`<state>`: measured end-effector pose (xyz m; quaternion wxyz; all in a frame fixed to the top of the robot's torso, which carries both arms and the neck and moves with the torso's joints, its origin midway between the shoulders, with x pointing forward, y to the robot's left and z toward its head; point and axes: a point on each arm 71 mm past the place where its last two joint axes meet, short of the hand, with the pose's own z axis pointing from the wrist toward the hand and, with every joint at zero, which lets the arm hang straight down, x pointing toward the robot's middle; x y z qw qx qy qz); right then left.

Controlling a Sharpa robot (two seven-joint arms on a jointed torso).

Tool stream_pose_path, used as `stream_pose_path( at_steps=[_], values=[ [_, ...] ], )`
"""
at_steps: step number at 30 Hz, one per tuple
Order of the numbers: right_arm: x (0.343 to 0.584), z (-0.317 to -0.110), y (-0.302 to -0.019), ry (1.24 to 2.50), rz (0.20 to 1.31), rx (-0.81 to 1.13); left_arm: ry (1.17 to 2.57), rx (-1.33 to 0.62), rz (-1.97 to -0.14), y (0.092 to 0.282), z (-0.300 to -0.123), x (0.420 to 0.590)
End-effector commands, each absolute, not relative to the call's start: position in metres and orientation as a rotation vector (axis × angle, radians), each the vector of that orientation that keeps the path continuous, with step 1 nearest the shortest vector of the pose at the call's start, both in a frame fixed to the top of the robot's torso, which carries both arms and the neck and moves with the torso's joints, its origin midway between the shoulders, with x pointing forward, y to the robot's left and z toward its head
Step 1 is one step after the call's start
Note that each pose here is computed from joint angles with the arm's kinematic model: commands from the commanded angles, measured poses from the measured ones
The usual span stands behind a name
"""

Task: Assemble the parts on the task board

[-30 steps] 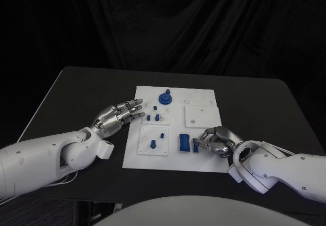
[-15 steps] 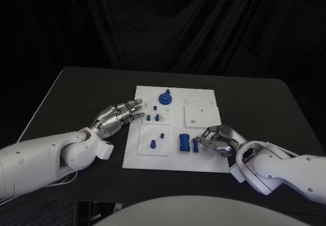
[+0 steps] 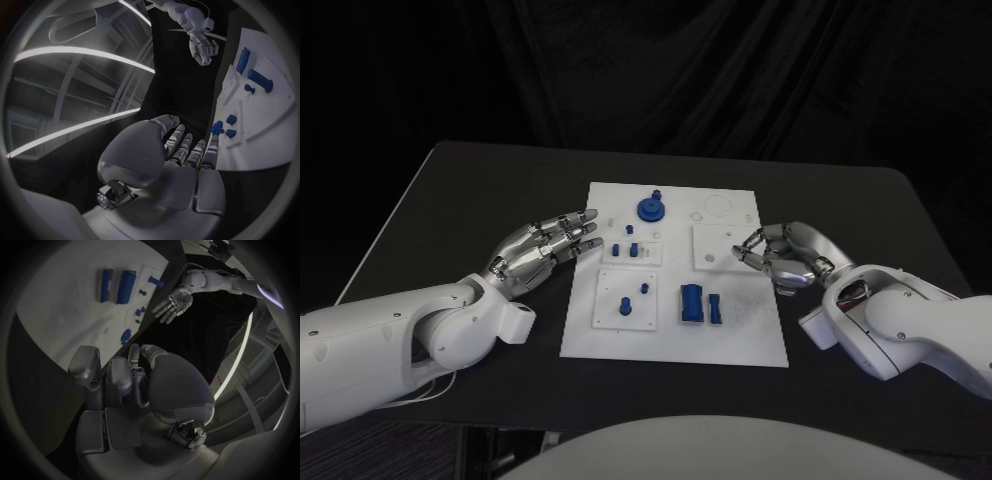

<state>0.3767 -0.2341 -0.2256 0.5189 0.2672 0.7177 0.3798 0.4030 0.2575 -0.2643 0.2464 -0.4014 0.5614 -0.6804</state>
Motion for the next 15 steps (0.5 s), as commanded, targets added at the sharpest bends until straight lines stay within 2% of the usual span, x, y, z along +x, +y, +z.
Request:
stream_pose_path(
  at_steps=[1,8,15],
  values=[
    [0.383,-0.212,-0.235,1.553,1.116,0.778,1.417,-1.036,-1.863,0.256,-0.25,0.407],
    [0.405,-0.208,-0.237,1.405,1.278,0.847,1.363,-0.97,-1.894,0.246,-0.233,0.42],
    [0.412,-0.221,-0.237,1.36,1.433,0.876,1.336,-0.95,-1.94,0.233,-0.231,0.43]
  ],
)
